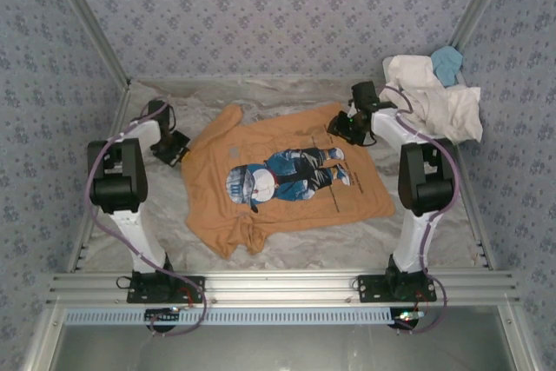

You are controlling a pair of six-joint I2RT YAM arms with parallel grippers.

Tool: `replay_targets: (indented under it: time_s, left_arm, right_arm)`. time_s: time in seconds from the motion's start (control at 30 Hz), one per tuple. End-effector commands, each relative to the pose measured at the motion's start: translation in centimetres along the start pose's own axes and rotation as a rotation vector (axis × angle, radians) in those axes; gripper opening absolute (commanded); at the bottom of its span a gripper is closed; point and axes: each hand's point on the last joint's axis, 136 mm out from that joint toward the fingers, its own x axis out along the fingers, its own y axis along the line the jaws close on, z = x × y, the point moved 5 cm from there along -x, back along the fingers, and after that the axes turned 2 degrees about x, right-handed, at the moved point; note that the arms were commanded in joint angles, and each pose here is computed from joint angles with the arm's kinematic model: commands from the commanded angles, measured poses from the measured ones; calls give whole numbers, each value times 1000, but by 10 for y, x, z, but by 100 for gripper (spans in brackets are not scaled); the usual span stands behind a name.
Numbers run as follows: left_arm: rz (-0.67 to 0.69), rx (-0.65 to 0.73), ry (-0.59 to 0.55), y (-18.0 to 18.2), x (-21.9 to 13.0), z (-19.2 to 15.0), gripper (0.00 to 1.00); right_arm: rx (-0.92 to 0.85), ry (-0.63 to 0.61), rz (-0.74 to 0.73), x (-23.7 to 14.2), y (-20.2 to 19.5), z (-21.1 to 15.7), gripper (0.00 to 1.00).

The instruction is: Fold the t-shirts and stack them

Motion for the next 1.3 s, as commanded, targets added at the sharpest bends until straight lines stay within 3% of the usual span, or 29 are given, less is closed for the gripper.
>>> replay_targets:
  time_s: [0.0, 0.17, 0.33, 0.43, 0.63, 0.83, 1.03, 1.27]
  left_arm:
    - [146, -4, 16, 32, 0, -6, 1]
    - [216, -3, -124, 24, -49, 5, 3]
    - [45, 99, -185, -38, -71, 7, 11]
    - [-27, 155, -133, -75, -55, 8, 14]
    - [-161, 174, 10, -115, 3, 6, 14]
    - [-149, 243, 40, -132, 28, -4, 14]
    - [-160, 248, 57, -140, 30, -13, 13]
    - [-109, 278, 88, -141, 40, -26, 13]
  right_arm:
    - [6, 50, 1, 10, 5, -2, 40]
    - [10, 57, 15, 19, 11, 6, 41]
    - [-2, 47, 31, 27, 16, 19, 42]
    - [-13, 29, 59, 37, 15, 30, 43]
    - [36, 70, 60, 63, -1, 49, 43]
    - [119, 117, -57, 83, -32, 50, 41]
    - [256, 117, -283, 56, -77, 40, 32]
    - [251, 102, -386, 22, -85, 31, 29]
